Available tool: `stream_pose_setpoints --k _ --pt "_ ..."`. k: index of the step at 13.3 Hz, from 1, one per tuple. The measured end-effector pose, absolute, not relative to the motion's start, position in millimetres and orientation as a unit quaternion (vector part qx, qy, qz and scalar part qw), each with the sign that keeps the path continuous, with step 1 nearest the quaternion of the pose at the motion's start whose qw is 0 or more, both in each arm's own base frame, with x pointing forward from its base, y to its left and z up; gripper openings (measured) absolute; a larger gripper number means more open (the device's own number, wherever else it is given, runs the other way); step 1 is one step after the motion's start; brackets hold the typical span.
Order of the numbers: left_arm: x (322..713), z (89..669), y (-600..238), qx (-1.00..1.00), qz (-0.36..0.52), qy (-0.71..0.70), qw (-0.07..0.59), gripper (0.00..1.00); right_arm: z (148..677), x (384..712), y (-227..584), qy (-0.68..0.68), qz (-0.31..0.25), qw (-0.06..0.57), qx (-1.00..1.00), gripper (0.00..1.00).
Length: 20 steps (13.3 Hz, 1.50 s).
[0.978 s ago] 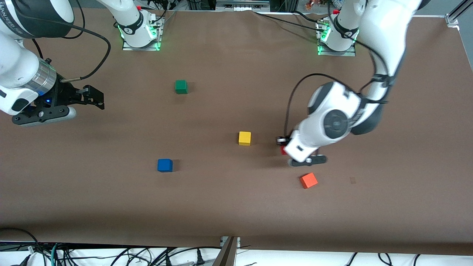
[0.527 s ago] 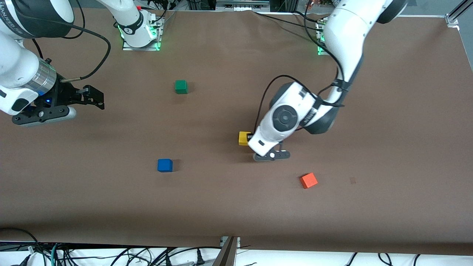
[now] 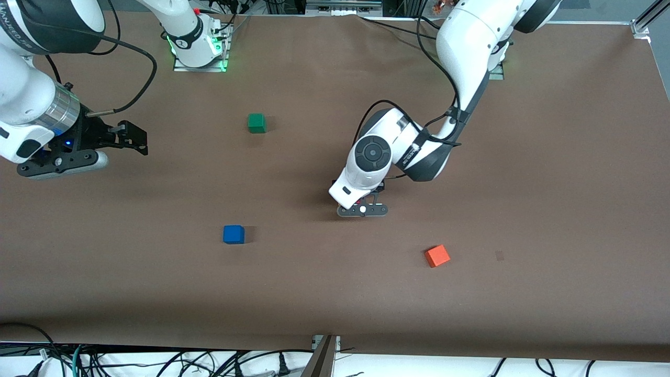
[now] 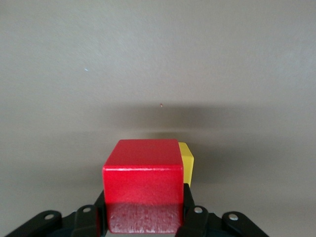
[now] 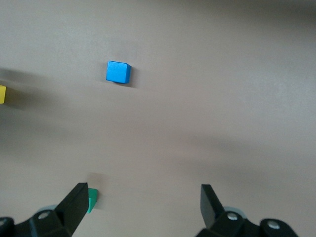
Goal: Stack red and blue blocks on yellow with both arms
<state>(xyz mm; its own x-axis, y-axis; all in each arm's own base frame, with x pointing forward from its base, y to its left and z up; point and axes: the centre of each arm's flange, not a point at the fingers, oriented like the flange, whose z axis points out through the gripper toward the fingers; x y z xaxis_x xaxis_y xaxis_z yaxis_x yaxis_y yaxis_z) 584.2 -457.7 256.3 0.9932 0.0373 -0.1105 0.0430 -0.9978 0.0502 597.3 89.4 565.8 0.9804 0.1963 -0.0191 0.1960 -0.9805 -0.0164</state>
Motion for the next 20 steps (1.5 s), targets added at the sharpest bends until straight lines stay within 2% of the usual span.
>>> stream_pose_setpoints --k 4,9,10,13,14,17,20 --pt "564.3 238.0 -480.8 0.999 -0.051 0.003 0.009 0.56 565.8 597.3 89.4 -0.099 0.010 0.007 -0.995 1.00" --pt "563.7 237.1 -481.7 0.999 -0.042 -0.005 0.000 0.56 565.8 597.3 89.4 -0.099 0.010 0.007 -0.995 1.00" --pt "565.0 236.5 -480.1 0.999 -0.038 -0.009 -0.005 0.62 565.8 597.3 89.4 -0.099 0.010 0.007 -0.995 1.00" --pt "571.2 236.4 -473.5 0.999 -0.035 -0.008 -0.008 0.93 565.8 597.3 89.4 -0.099 0.010 0.007 -0.995 1.00" --pt "574.8 239.1 -471.3 0.999 -0.032 -0.005 -0.006 1.00 565.8 597.3 89.4 -0.099 0.010 0.007 -0.995 1.00" --pt "597.9 266.4 -454.9 1.000 -0.014 0.015 0.004 1.00 565.8 597.3 89.4 -0.099 0.010 0.007 -0.995 1.00" --pt "642.4 334.4 -394.4 0.998 0.019 0.062 0.014 1.00 565.9 597.3 89.6 -0.099 0.010 0.007 -0.995 1.00"
